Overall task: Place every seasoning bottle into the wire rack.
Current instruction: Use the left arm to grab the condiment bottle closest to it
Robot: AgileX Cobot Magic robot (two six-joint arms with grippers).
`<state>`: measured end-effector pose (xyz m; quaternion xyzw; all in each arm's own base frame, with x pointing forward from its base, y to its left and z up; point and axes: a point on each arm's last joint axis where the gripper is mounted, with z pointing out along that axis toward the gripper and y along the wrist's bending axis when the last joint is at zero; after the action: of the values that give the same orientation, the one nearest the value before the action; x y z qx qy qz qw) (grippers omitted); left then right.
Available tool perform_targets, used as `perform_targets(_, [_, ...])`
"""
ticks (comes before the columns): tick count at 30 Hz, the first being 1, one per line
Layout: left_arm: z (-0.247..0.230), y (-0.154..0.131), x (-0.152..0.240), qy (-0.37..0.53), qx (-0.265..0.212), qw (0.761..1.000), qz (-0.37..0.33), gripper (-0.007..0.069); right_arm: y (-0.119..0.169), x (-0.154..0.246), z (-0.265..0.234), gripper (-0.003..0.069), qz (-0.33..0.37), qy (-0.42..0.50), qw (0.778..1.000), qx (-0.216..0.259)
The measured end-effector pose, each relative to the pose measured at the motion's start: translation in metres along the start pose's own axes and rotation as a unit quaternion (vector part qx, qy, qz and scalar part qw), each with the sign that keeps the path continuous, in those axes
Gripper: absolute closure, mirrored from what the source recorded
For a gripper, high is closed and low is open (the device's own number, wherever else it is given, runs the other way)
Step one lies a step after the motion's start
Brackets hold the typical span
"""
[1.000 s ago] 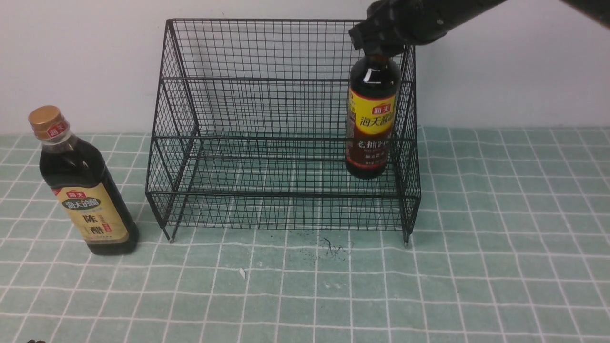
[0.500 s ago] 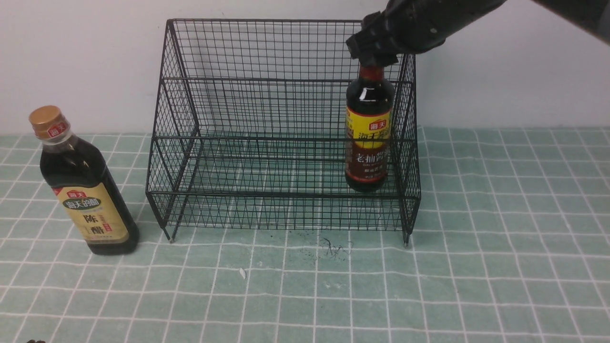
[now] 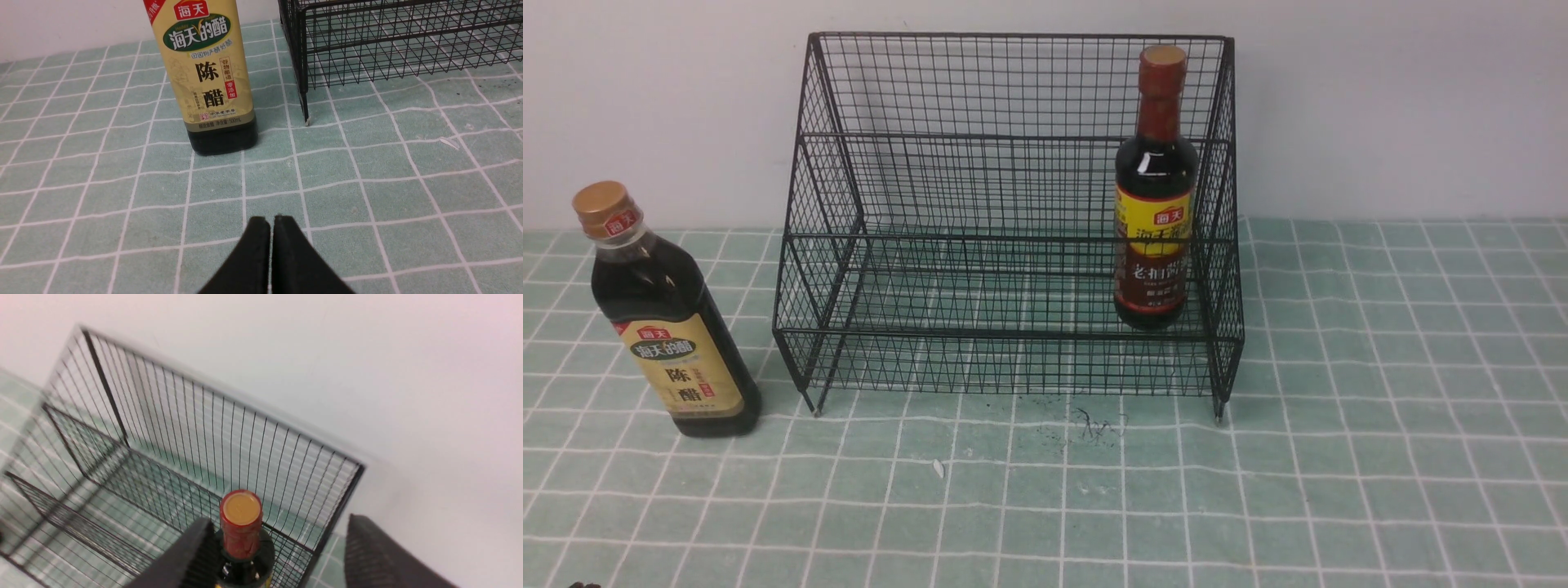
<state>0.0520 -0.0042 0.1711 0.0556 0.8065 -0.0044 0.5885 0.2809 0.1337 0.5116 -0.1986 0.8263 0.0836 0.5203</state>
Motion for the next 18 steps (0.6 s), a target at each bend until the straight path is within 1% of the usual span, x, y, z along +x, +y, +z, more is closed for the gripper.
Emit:
perform_targets(1, [0.000, 0.000, 0.000, 0.000, 0.000, 1.000, 0.000, 0.0631, 0.000, -0.001, -0.005, 0.0294, 0.000, -0.003, 1.000, 0.000])
perform_targets(2, [0.000, 0.000, 0.000, 0.000, 0.000, 1.000, 0.000, 0.0631, -0.003, -0.003, -0.041, 0.0351, 0.005, -0.018, 1.000, 0.003])
perform_targets(3, [0.000, 0.000, 0.000, 0.000, 0.000, 1.000, 0.000, 0.0631, -0.005, -0.002, -0.061, 0.0391, 0.013, -0.023, 1.000, 0.007])
perform_targets(4, [0.000, 0.000, 0.000, 0.000, 0.000, 1.000, 0.000, 0.0631, -0.007, 0.000, -0.085, 0.0447, 0.020, -0.032, 0.999, 0.010])
perform_targets(5, [0.000, 0.000, 0.000, 0.000, 0.000, 1.000, 0.000, 0.0631, -0.009, 0.005, -0.111, 0.0519, 0.029, -0.045, 0.998, 0.014])
perform_targets(6, [0.000, 0.000, 0.000, 0.000, 0.000, 1.000, 0.000, 0.0631, -0.010, 0.011, -0.131, 0.0576, 0.038, -0.054, 0.998, 0.016])
perform_targets(7, [0.000, 0.000, 0.000, 0.000, 0.000, 1.000, 0.000, 0.0631, -0.011, 0.020, -0.148, 0.0616, 0.048, -0.062, 0.997, 0.017])
perform_targets(8, [0.000, 0.000, 0.000, 0.000, 0.000, 1.000, 0.000, 0.0631, -0.011, 0.030, -0.163, 0.0641, 0.060, -0.070, 0.996, 0.017])
perform_targets(10, [0.000, 0.000, 0.000, 0.000, 0.000, 1.000, 0.000, 0.0631, -0.011, 0.057, -0.184, 0.0662, 0.085, -0.083, 0.993, 0.014])
perform_targets(11, [0.000, 0.000, 0.000, 0.000, 0.000, 1.000, 0.000, 0.0631, -0.011, 0.060, -0.186, 0.0663, 0.087, -0.085, 0.992, 0.014])
perform_targets(13, [0.000, 0.000, 0.000, 0.000, 0.000, 1.000, 0.000, 0.0631, -0.010, 0.094, -0.198, 0.0670, 0.115, -0.106, 0.988, 0.008])
perform_targets(14, [0.000, 0.000, 0.000, 0.000, 0.000, 1.000, 0.000, 0.0631, -0.009, 0.114, -0.200, 0.0671, 0.127, -0.116, 0.985, 0.005])
perform_targets(15, [0.000, 0.000, 0.000, 0.000, 0.000, 1.000, 0.000, 0.0631, -0.009, 0.122, -0.200, 0.0671, 0.128, -0.114, 0.985, 0.005])
perform_targets(16, [0.000, 0.000, 0.000, 0.000, 0.000, 1.000, 0.000, 0.0631, -0.007, 0.148, -0.197, 0.0671, 0.136, -0.128, 0.982, 0.000])
perform_targets(18, [0.000, 0.000, 0.000, 0.000, 0.000, 1.000, 0.000, 0.0631, -0.004, 0.179, -0.190, 0.0673, 0.140, -0.150, 0.979, -0.006])
